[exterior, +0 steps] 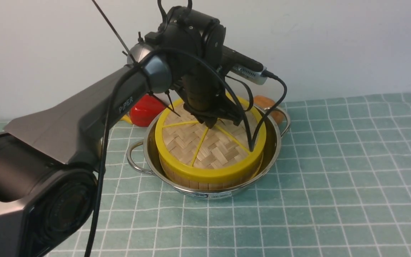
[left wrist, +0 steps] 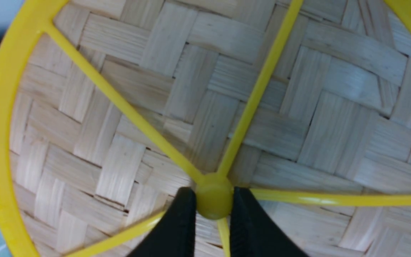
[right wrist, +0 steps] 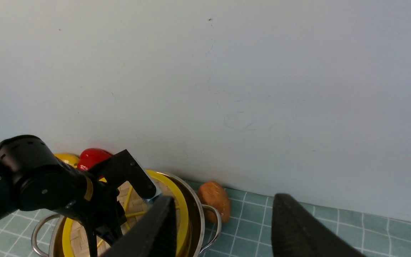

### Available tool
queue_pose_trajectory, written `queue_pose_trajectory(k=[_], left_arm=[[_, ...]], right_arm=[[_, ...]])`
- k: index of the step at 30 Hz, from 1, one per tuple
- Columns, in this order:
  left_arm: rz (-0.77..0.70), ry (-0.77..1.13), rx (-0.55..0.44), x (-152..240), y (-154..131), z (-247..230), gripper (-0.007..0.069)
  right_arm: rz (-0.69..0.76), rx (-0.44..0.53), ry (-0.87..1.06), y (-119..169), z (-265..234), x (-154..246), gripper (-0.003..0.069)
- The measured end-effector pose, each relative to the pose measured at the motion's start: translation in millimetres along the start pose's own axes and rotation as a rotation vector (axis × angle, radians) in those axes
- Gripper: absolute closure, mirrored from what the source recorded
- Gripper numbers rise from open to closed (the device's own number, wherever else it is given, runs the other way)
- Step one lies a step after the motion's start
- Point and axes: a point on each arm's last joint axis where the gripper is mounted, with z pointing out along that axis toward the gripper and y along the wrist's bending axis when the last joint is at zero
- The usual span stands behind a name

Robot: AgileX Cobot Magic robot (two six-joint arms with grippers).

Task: Place the steamer in the pot on the blue tablecloth, and put the lid on the steamer.
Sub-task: 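Place the yellow bamboo steamer lid onto the steamer in the pot with the left gripper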

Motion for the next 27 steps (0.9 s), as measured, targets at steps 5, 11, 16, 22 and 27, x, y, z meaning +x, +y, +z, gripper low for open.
queue_pose_trajectory(k=[5, 11, 16, 22, 27], left_arm=[[0.002, -0.007, -0.004, -0.7, 0.3, 0.8, 0.0519], [0.002, -0.007, -0.005, -0.8, 0.3, 1.1, 0.0519], [0.001, -0.008, -0.002, -0.9, 0.0, 1.1, 0.0519], [0.003, -0.011, 0.005, -1.1, -0.6, 1.1, 0.0488], [0.027, -0.043, -0.022, -6.9, 3.7, -8.8, 0.0236]], right_arm=[[0.001, -0.002, 0.000, 0.2, 0.0, 0.0, 0.0291], [0.001, -0.002, 0.000, 0.2, 0.0, 0.0, 0.0291], [0.001, -0.002, 0.000, 0.2, 0.0, 0.0, 0.0291], [0.000, -0.001, 0.000, 0.1, 0.0, 0.0, 0.0291], [-0.012, 0.007, -0.002, -0.6, 0.0, -0.1, 0.0291]])
